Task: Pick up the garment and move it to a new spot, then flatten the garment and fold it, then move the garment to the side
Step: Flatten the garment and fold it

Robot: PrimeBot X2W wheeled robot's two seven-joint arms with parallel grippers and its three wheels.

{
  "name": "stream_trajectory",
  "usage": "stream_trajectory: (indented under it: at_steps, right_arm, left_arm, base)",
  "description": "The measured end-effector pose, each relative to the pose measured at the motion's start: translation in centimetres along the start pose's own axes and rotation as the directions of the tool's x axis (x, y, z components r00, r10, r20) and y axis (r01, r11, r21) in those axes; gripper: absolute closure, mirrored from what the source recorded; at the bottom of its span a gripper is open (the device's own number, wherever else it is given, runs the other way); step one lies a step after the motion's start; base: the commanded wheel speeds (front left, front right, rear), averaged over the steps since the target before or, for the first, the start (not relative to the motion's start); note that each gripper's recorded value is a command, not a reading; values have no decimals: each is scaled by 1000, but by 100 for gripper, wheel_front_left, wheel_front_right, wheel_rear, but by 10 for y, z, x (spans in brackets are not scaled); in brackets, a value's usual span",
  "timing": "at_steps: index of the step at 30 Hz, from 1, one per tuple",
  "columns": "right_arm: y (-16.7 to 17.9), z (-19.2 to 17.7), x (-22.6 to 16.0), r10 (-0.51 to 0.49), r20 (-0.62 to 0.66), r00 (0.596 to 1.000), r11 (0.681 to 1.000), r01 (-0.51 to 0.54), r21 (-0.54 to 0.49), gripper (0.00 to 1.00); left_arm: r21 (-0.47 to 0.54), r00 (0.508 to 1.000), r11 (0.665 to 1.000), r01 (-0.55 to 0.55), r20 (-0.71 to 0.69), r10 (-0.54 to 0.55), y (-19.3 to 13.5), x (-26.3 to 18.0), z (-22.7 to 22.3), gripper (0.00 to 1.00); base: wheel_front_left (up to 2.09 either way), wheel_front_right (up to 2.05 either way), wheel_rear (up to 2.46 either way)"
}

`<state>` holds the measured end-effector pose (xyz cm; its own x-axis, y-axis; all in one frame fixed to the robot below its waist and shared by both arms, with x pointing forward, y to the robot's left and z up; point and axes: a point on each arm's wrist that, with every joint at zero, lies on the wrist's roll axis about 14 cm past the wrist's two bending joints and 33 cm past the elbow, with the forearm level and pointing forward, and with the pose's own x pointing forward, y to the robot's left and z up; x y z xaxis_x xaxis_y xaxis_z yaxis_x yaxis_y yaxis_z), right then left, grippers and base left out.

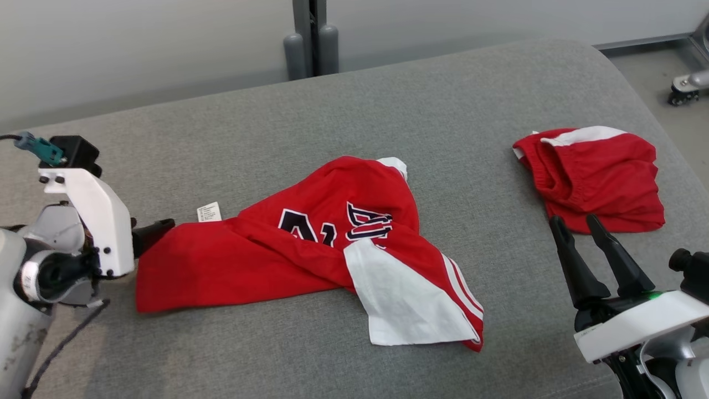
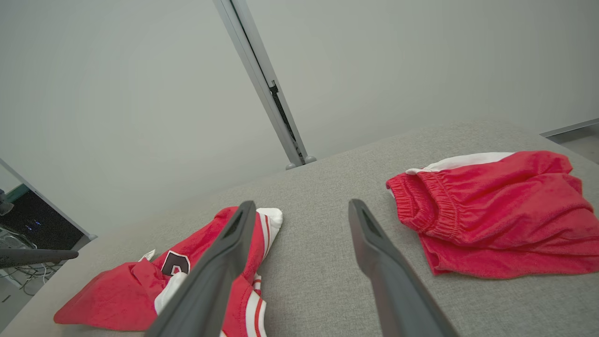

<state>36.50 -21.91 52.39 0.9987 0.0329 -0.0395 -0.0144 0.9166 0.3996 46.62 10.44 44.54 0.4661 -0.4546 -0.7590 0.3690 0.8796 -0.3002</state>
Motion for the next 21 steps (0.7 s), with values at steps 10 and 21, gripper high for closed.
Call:
stream_trajectory:
  at_steps: [10,21]
  right_arm:
    - [-14,-10,4,-44,-11,999,999,44,16,0]
    - [-25,-19,6,-74,-25,997,997,75,21,0]
  left_arm:
    - [2,978,1000,-21,-209,21,10,31,-4,0]
    - [21,924,997,-70,-375,73,25,50,-30,0]
  base:
    - [0,0,0]
    - [0,0,0]
